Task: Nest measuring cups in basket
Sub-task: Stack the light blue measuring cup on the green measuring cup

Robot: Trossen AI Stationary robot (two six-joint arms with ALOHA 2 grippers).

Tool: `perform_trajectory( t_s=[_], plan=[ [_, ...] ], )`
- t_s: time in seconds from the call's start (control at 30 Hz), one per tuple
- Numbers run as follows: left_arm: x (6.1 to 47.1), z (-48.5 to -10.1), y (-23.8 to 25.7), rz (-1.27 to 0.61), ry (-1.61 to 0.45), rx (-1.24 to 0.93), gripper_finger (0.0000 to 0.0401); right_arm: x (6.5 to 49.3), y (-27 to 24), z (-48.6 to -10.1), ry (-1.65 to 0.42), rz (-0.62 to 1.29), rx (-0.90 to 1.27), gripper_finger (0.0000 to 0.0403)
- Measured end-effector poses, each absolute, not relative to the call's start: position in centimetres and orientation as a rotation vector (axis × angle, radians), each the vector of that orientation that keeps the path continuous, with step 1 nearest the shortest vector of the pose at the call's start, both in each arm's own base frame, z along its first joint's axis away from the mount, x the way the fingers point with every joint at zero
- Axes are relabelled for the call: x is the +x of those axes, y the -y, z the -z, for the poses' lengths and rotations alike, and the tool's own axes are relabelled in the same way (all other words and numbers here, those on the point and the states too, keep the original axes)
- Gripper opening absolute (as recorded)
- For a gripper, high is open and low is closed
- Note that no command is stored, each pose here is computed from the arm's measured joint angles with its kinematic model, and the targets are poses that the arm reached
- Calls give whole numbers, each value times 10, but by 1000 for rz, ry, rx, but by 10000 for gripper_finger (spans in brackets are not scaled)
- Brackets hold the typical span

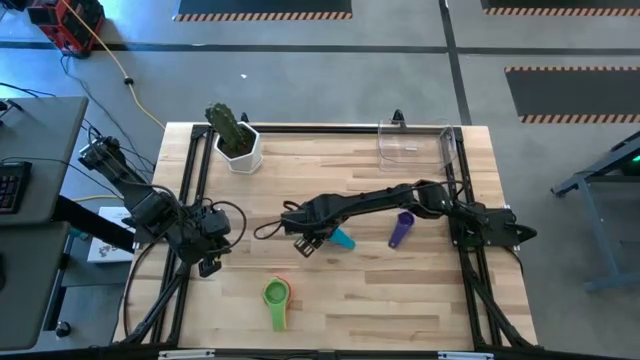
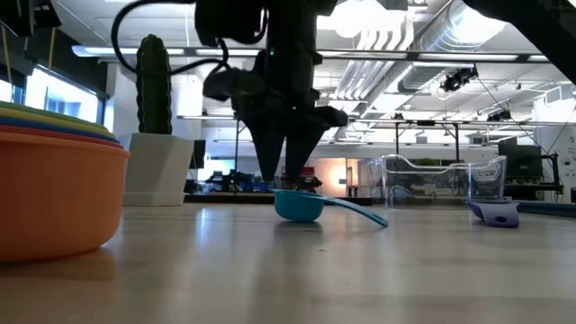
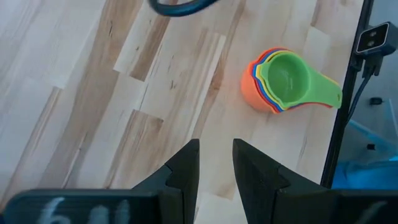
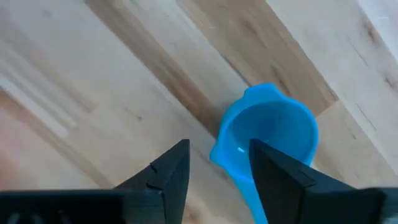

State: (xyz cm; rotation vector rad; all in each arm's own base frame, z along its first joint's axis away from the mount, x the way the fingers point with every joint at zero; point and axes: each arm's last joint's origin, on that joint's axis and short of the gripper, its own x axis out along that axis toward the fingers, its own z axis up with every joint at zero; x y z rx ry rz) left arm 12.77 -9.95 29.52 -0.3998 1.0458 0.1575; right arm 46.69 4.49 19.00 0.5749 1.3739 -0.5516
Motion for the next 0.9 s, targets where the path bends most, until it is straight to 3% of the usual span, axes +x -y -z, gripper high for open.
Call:
perform_trajectory(
  t_s=[0.37,0.9],
  plan=[
    [128,-295,99,-159,-1033,-377,87,471,-36,-174,-1402,571,593,130],
    [128,-295,98,-151,-1034,-340,87,476,-37,-165,-1374,627,676,8]
  ],
)
